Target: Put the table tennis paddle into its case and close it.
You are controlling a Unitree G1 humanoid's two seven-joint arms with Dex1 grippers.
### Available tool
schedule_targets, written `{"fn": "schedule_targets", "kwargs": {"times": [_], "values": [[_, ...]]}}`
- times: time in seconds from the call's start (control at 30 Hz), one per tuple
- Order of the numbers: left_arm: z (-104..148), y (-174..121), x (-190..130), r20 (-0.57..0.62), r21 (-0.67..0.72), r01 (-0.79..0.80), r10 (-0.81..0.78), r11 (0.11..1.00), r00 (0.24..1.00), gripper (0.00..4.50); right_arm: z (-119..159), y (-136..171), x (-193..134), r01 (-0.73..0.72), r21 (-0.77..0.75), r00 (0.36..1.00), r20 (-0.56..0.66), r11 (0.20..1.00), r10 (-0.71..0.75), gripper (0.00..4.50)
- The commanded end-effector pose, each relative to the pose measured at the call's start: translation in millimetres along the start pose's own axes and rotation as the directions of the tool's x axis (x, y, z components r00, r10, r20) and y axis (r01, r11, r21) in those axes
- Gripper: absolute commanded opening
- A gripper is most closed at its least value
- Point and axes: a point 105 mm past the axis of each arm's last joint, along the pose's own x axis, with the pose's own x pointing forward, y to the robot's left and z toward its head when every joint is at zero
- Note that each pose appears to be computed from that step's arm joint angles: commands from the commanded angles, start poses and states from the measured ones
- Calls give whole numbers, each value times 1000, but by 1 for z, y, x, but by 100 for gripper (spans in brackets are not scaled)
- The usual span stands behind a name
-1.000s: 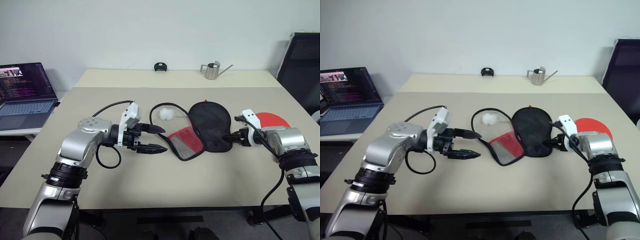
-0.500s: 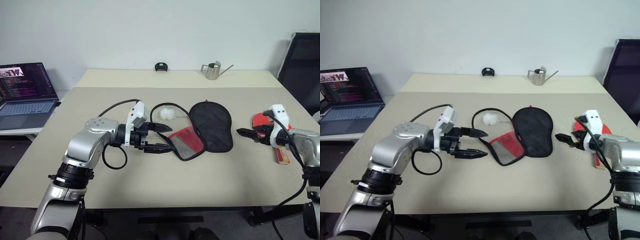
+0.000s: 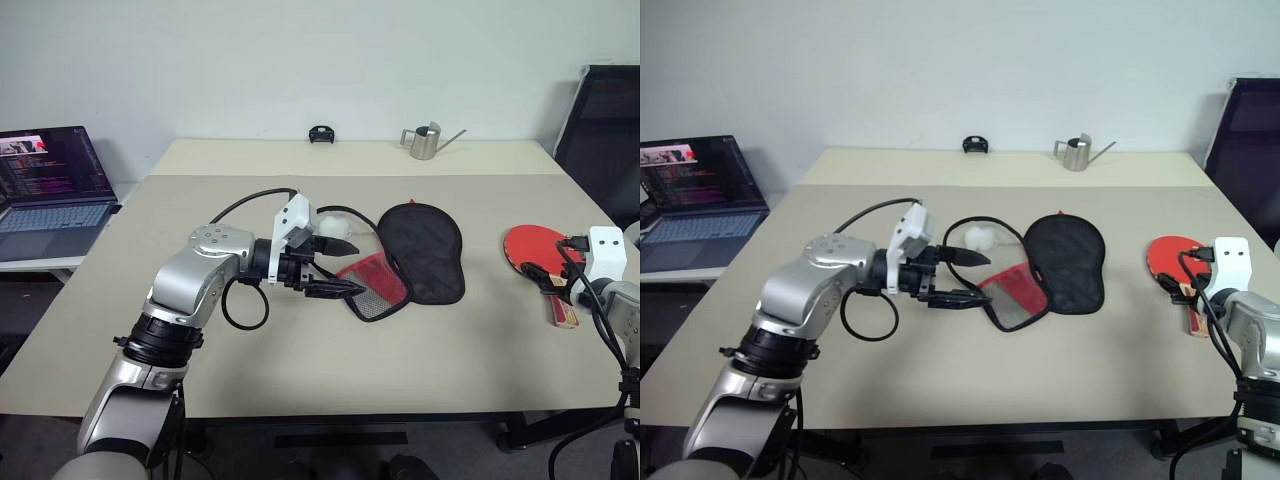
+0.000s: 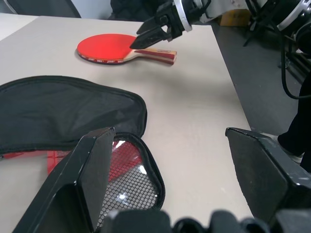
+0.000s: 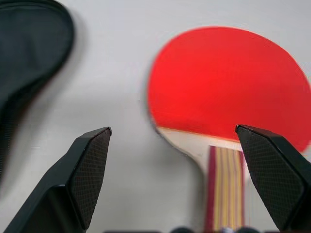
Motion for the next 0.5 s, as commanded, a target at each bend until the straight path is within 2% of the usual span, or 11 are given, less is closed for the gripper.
{"fn": "schedule_targets", "kwargs": {"times": [0.03, 0.3, 0.5], "values": [[11, -1, 1, -1, 47, 9, -9, 999, 1000, 400, 5, -13, -2, 28, 17, 999, 24, 999, -28, 449], [9, -1, -4, -8, 44, -11, 11, 999, 1000, 400, -14, -26, 4, 49, 11, 998, -39, 999, -49, 449], [8, 0, -5, -10, 42, -17, 17, 999, 1000, 400, -21, -23, 8, 53, 1, 997, -56, 999, -53, 449]]}}
